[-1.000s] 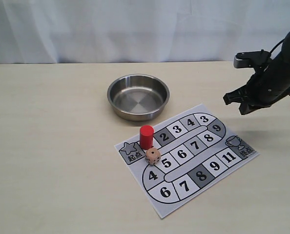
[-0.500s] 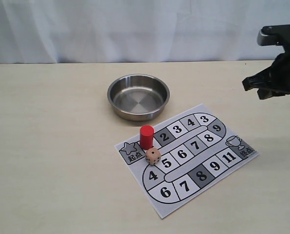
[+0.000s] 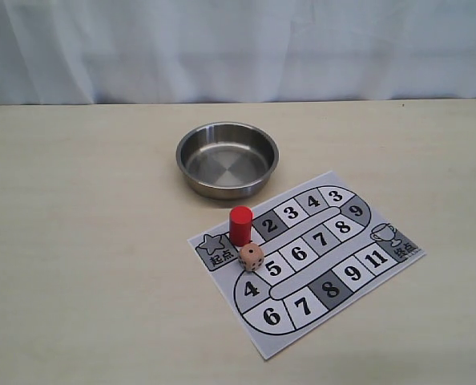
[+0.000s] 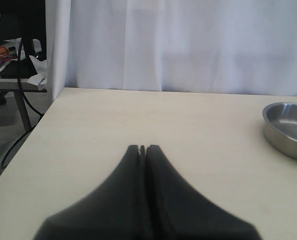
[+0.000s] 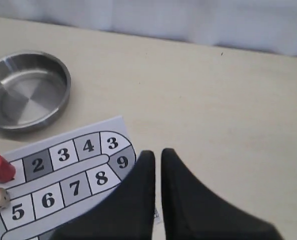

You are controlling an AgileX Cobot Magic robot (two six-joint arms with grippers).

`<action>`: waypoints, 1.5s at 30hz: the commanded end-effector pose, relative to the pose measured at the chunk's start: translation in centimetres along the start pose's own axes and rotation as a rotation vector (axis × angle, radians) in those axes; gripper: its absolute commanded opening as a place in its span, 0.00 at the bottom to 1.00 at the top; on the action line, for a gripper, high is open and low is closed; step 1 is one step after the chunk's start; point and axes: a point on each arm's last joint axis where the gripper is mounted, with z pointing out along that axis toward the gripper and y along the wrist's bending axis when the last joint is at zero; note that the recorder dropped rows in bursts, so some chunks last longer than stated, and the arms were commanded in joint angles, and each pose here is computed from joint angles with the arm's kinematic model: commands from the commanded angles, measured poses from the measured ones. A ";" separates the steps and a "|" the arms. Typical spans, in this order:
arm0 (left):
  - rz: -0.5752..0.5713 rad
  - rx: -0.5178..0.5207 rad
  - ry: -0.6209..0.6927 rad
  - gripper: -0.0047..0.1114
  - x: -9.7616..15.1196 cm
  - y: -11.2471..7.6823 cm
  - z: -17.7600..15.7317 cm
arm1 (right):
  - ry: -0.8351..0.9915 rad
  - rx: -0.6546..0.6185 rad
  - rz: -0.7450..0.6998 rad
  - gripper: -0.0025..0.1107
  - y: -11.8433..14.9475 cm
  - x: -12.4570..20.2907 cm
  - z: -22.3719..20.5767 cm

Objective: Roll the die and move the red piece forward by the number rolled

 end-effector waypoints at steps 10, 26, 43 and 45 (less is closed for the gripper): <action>-0.004 0.001 -0.010 0.04 0.0 0.0 0.0 | -0.420 0.064 -0.016 0.06 1.7 5.6 -14.2; -0.004 0.000 -0.005 0.04 0.0 0.0 0.0 | -0.783 0.109 -0.011 0.06 3.6 14.6 -20.9; -0.004 0.000 -0.005 0.04 0.0 0.0 0.0 | -0.768 0.131 0.016 0.06 2.9 16.4 -11.5; -0.004 0.001 -0.011 0.04 0.0 0.0 0.0 | -0.756 0.129 0.031 0.06 2.9 17.6 -9.0</action>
